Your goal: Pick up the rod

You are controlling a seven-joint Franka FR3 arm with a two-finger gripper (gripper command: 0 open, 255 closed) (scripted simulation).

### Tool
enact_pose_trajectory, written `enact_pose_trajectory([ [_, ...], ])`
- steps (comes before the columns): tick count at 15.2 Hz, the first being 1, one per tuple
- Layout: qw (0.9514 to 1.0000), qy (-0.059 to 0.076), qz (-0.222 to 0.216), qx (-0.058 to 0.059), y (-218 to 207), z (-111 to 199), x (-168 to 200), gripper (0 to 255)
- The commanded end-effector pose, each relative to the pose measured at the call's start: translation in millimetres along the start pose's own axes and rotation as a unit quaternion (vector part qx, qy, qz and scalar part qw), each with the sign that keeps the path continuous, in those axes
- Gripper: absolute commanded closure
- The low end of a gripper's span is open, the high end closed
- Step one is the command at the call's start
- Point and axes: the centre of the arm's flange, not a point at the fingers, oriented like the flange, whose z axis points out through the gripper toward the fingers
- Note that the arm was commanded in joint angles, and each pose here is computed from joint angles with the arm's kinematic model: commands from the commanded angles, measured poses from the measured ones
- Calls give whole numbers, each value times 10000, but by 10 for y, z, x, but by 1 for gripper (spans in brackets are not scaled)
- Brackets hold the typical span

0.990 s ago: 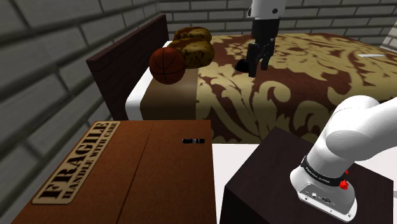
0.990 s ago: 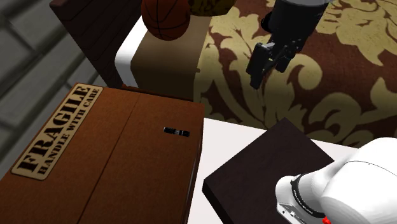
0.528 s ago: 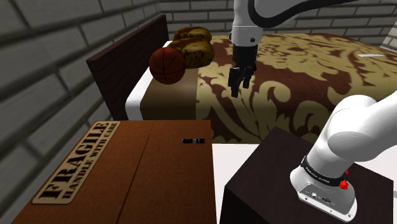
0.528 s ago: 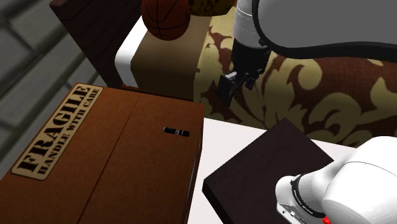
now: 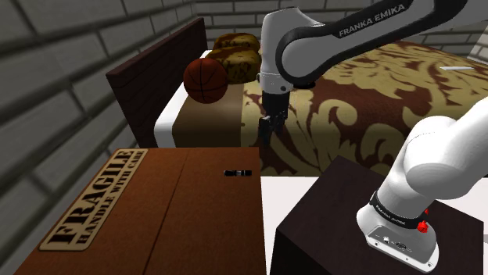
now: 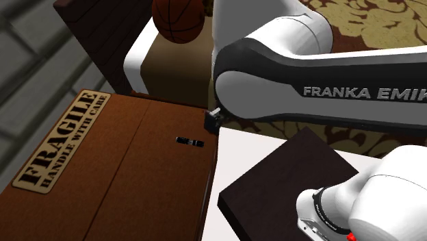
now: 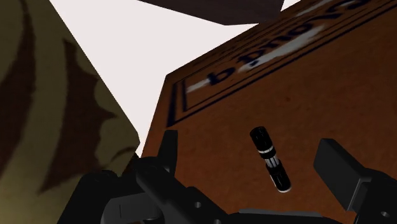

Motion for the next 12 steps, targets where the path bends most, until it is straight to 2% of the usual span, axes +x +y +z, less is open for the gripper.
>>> enact_pose_trajectory([
  [1,9999,32,-121,3,-114,182,121,0],
  [7,9989,88,-468,3,-490,777,432,0],
  [12,9989,88,-468,3,-468,1039,445,0],
])
